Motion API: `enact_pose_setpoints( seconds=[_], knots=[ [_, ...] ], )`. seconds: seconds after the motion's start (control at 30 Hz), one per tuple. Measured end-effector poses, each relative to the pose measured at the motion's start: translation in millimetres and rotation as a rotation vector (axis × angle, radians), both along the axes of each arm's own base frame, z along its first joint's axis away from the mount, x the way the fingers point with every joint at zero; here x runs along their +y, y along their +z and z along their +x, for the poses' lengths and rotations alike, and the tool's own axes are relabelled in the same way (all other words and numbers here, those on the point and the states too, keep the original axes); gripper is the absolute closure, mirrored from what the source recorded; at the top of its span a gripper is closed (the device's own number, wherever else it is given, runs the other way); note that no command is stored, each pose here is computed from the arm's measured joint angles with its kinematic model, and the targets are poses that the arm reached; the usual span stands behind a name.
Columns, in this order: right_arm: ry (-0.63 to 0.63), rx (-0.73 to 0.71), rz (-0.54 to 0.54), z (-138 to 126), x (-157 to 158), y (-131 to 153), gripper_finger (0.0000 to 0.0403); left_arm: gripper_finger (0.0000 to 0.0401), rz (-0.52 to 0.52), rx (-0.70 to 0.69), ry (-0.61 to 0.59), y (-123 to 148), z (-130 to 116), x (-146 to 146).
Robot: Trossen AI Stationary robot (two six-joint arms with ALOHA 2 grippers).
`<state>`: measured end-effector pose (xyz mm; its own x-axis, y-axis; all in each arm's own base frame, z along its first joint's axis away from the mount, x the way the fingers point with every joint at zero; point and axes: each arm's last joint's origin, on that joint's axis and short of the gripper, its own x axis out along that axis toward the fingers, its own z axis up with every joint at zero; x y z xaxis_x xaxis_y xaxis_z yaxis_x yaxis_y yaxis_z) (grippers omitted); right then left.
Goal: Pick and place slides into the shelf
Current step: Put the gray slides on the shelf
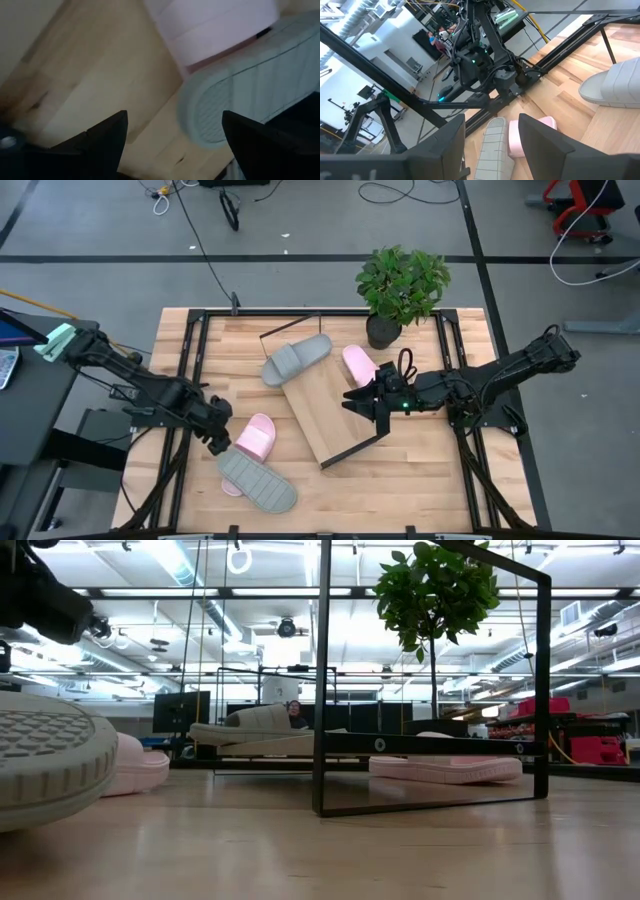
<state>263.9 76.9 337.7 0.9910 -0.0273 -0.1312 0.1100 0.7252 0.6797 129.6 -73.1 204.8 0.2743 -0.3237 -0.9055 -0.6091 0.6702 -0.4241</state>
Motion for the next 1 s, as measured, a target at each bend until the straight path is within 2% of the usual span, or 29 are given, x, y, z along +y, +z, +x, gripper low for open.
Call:
enact_pose_setpoints(
  seconds=[0.13, 0.3, 0.53, 0.83, 1.0],
  knots=[
    [0.0, 0.0, 0.0, 0, 0, 0, 0.0213, 0.0071, -0.036, -0.05, 0.015, 0, 9, -5],
    [0.001, 0.0, 0.0, 0, 0, 0, 0.0214, 0.0071, -0.005, 0.001, -0.006, -7, 11, -6],
    [0.005, 0.0, 0.001, 0, 1, 0, 0.0213, 0.0071, -0.052, -0.019, -0.024, -11, 23, -13],
    [0.01, 0.001, 0.006, 0, 2, 0, 0.0213, 0.0071, -0.03, 0.022, -0.051, -21, 29, -17],
    [0.009, 0.001, 0.006, 0, 2, 0, 0.0215, 0.0071, -0.081, -0.01, -0.067, -22, 36, -22]
  ],
)
